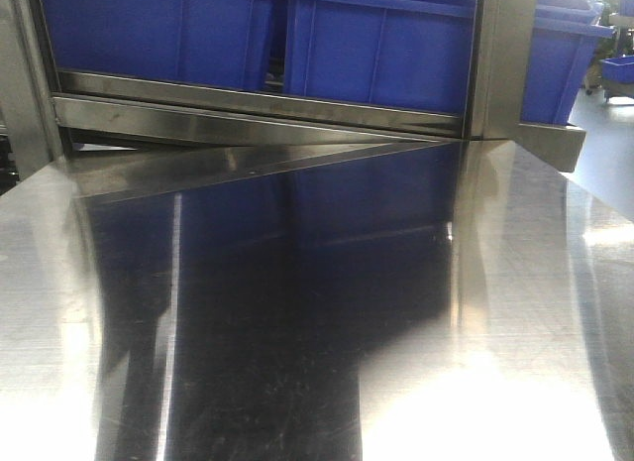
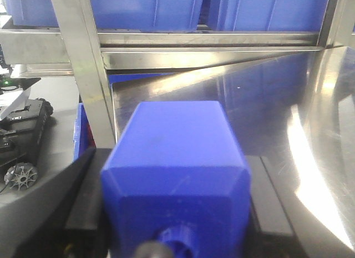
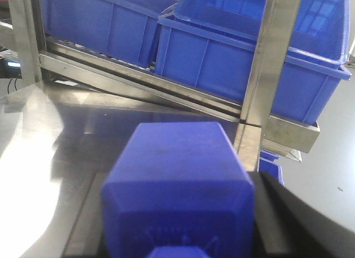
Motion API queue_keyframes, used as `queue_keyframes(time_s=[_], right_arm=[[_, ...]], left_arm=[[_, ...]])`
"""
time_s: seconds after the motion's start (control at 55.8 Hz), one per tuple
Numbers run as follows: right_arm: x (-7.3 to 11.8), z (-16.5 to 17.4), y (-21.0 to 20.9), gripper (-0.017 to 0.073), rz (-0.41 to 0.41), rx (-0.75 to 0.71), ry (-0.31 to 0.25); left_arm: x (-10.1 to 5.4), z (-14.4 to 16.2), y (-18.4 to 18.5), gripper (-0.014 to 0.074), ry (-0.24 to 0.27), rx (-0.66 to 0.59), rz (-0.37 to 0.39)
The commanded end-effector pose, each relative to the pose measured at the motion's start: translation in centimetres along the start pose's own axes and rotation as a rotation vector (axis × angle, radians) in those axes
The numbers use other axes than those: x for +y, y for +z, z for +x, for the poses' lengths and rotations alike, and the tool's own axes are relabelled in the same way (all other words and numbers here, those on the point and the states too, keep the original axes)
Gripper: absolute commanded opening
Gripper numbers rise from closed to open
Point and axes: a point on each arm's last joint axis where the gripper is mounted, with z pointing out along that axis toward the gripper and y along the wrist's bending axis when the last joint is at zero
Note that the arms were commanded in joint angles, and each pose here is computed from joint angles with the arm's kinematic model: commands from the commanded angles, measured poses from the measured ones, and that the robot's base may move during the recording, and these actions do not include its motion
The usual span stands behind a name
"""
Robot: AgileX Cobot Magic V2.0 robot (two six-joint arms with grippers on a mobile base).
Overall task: Pick and sort blue part to right shelf
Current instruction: 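Drive the base away from the table holding both parts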
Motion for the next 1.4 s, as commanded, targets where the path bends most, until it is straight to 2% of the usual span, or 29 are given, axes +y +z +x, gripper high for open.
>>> queue_keyframes(time_s=[0.0, 1.38], right_arm=[[-0.21, -1.48, -0.16, 0.028, 0.025, -0.098, 0.011], [-0.22, -1.47, -0.1, 0.028, 0.024, -0.095, 0.012]], left_arm=[[-0.15, -1.51, -0.22, 0.0316, 0.008, -0.099, 0.023], [-0.18, -1.5, -0.22, 0.0316, 0.002, -0.098, 0.027]])
